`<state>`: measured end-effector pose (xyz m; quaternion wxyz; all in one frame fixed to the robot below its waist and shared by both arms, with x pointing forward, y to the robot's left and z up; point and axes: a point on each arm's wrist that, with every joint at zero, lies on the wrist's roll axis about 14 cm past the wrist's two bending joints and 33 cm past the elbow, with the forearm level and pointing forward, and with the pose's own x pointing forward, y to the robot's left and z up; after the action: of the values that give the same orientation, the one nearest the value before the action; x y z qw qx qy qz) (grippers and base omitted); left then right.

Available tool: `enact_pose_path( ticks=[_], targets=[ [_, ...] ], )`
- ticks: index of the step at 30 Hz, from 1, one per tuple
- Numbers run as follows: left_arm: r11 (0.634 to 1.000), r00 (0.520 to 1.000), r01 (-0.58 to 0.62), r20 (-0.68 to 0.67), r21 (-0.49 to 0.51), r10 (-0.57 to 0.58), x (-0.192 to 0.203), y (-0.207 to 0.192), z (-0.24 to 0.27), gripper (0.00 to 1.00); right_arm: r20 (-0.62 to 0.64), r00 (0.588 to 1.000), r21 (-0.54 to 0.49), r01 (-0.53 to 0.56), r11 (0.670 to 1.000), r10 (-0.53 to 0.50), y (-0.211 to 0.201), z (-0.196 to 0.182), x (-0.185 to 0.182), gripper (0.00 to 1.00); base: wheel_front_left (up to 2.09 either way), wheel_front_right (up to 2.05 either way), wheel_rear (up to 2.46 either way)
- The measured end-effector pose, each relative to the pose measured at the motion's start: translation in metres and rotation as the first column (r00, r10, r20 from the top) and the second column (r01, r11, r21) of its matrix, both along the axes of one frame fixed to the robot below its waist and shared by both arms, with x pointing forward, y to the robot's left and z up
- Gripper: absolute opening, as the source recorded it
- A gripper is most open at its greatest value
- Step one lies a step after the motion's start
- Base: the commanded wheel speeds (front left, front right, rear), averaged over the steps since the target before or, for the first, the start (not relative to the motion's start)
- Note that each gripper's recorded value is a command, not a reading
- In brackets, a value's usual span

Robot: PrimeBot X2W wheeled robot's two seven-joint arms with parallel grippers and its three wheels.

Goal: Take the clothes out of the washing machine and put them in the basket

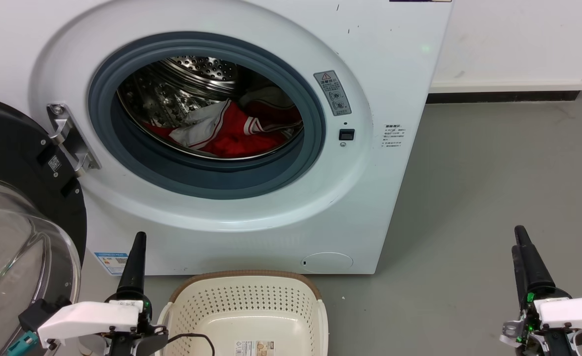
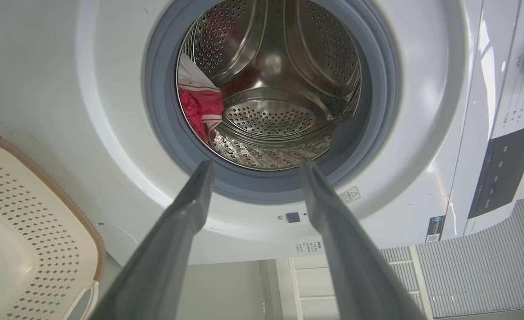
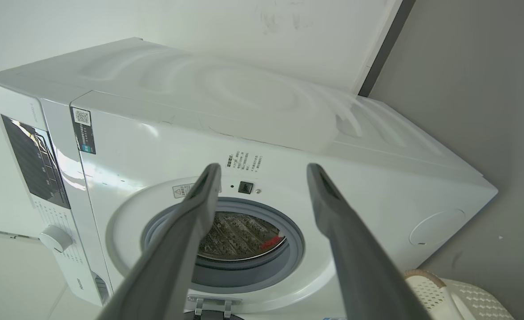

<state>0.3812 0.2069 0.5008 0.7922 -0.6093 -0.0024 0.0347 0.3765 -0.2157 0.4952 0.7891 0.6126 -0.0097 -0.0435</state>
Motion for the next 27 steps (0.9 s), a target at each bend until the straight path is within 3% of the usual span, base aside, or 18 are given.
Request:
enact_pose_path(
  ticks=[11,27],
  targets=[
    [0.965,1.000,0.016,-0.030,0.260,-0.008,0.001,-0.011,0.006,1.00,0.034,0.999,-0.265,0.010,0.964,-0.001,-0.001,0.017,-0.001,1.00,0.00,0.00,0.00],
    [0.854,1.000,-0.009,-0.015,0.521,0.019,0.002,-0.016,0.018,1.00,0.050,0.998,-0.592,-0.009,0.806,0.047,0.014,0.028,-0.006,1.00,0.00,0.00,0.00]
  ],
)
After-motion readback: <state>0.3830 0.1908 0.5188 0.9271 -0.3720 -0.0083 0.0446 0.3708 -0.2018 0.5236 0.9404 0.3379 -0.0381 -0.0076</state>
